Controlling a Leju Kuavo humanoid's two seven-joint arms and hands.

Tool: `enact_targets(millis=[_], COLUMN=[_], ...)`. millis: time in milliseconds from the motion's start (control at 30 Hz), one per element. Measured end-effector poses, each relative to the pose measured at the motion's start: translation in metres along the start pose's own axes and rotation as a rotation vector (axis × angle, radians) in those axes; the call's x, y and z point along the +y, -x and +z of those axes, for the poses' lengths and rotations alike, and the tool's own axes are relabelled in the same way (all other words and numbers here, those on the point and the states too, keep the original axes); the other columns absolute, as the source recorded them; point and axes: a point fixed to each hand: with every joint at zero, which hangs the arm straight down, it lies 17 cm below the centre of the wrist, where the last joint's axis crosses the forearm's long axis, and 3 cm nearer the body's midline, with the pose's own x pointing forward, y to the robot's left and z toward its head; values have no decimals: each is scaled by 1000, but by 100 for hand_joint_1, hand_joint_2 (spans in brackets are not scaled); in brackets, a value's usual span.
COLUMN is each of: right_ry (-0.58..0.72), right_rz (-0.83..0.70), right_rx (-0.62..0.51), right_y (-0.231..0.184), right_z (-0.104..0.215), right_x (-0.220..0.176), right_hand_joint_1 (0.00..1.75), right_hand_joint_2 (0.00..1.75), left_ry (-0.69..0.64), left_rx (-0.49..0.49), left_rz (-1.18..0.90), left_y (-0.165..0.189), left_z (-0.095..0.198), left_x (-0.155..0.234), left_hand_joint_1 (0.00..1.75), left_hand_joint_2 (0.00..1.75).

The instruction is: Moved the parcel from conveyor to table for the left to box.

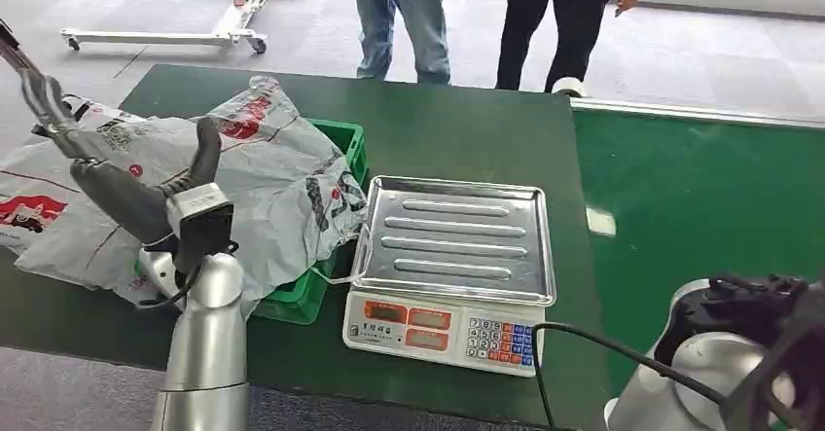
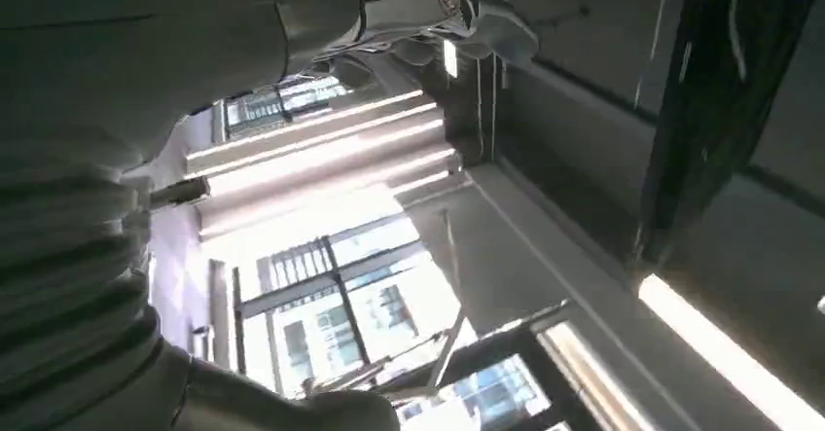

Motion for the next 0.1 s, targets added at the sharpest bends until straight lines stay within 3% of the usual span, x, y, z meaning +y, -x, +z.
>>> enact_targets(millis=[100], right_ry=[0], right_rz=[0], right_rx=[0], right_y=[0], right_z=[0], right_x=[0], right_hand_joint_1=[0], right_hand_joint_2=[175], left_ry=[-66], left_rx=[-40], left_rz=[2], left_y=[-14], left_z=[-16], left_x=[22], left_hand_joint_1=[0], left_hand_joint_2=[175])
